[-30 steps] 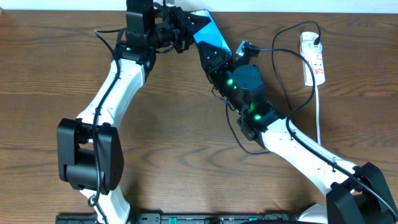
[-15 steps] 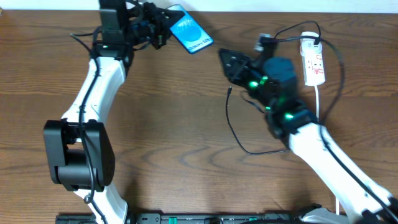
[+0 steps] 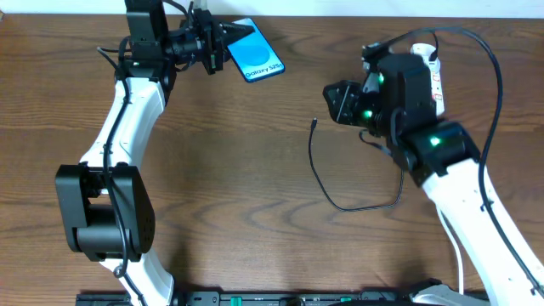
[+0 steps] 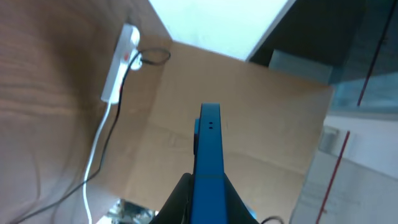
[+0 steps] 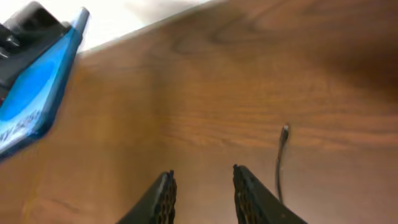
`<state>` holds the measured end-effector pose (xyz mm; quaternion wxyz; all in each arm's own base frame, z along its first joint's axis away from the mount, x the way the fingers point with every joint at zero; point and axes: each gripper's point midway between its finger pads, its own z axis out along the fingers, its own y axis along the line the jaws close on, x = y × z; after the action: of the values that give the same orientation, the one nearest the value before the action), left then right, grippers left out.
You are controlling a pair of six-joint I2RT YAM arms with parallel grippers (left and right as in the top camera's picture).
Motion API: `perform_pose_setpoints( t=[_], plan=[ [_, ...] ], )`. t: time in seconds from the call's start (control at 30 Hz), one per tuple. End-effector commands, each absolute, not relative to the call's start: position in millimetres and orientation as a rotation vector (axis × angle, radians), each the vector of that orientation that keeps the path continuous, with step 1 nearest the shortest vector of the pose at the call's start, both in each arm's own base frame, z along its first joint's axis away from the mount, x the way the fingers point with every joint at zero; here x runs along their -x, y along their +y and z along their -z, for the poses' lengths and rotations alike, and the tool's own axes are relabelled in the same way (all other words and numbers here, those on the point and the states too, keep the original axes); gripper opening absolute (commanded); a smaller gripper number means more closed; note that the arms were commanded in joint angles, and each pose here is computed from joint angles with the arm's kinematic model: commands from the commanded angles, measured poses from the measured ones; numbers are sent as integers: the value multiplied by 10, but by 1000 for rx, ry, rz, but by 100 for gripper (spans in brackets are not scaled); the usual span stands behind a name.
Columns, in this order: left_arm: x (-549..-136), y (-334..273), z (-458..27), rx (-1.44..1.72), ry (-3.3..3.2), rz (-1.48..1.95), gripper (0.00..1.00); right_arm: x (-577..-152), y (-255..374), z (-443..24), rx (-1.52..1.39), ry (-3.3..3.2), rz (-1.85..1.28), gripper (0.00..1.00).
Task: Plug charger to phone and switch on socket
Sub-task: 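Release the phone with the right gripper and pull it back right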
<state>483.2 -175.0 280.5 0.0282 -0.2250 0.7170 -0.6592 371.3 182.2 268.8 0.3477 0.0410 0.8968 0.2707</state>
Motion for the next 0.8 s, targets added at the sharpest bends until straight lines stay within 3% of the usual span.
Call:
perform_pose_setpoints(
  t=[0.0, 0.77],
  plan=[
    [-4707, -1785, -3103, 559, 2209, 2087, 7, -3824, 1848, -2545, -28, 2390, -637, 29],
    [-4756, -1731, -3094, 527, 2183, 2042, 7, -4105, 1914, -806, -103, 2816, -443, 28]
  ],
)
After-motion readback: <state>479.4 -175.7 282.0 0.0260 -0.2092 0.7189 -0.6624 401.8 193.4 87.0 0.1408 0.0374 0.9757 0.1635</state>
